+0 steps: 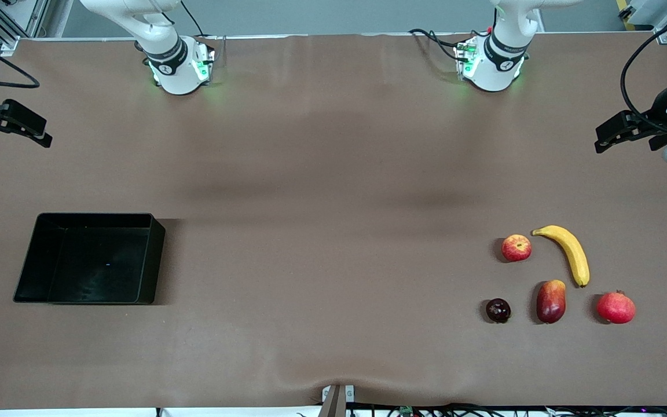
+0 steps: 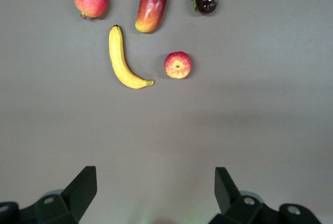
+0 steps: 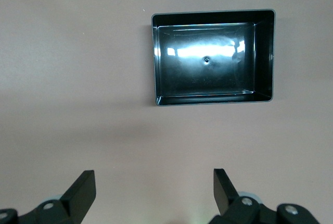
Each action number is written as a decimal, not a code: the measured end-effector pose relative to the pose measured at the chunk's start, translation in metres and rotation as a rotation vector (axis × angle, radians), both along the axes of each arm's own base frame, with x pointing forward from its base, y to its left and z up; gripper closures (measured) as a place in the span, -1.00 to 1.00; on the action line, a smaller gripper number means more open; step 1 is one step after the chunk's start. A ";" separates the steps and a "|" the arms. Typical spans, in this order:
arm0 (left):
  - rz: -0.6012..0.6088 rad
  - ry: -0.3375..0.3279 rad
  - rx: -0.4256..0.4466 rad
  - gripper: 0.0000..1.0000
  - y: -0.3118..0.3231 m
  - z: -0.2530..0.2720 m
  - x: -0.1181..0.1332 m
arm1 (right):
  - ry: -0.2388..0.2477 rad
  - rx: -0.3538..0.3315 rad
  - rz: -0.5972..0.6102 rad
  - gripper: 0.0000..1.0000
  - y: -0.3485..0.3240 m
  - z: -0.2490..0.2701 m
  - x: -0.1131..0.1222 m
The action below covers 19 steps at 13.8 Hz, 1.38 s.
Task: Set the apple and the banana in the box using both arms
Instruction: 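Reach the right gripper toward the black box's rim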
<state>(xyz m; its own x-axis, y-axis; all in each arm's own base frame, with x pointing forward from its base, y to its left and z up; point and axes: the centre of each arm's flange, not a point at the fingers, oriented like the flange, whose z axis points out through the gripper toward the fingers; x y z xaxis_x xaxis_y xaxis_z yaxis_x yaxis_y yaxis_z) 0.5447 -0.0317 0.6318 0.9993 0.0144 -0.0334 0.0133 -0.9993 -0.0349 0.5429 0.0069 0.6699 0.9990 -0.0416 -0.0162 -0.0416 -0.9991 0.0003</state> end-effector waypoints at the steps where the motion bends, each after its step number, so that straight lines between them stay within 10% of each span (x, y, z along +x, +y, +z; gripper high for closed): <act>1: 0.000 0.000 0.000 -1.00 0.000 0.000 0.000 | 0.000 0.000 0.000 -1.00 0.000 0.000 0.000; 13: 0.035 -0.032 -0.005 -1.00 0.019 0.014 0.002 | 0.003 0.000 0.001 -1.00 0.001 0.000 0.000; 19: 0.040 -0.029 -0.013 -1.00 0.021 0.013 0.002 | 0.079 0.000 -0.072 -1.00 -0.044 -0.038 0.014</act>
<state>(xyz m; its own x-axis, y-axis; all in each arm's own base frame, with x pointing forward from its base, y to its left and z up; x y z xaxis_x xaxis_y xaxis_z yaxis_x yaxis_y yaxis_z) 0.5467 -0.0106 0.6450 0.9985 0.0546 -0.0050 0.0545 -0.9983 -0.0212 0.5572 -0.0371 0.6321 0.9891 -0.1128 -0.0944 -0.1127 -0.9936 0.0068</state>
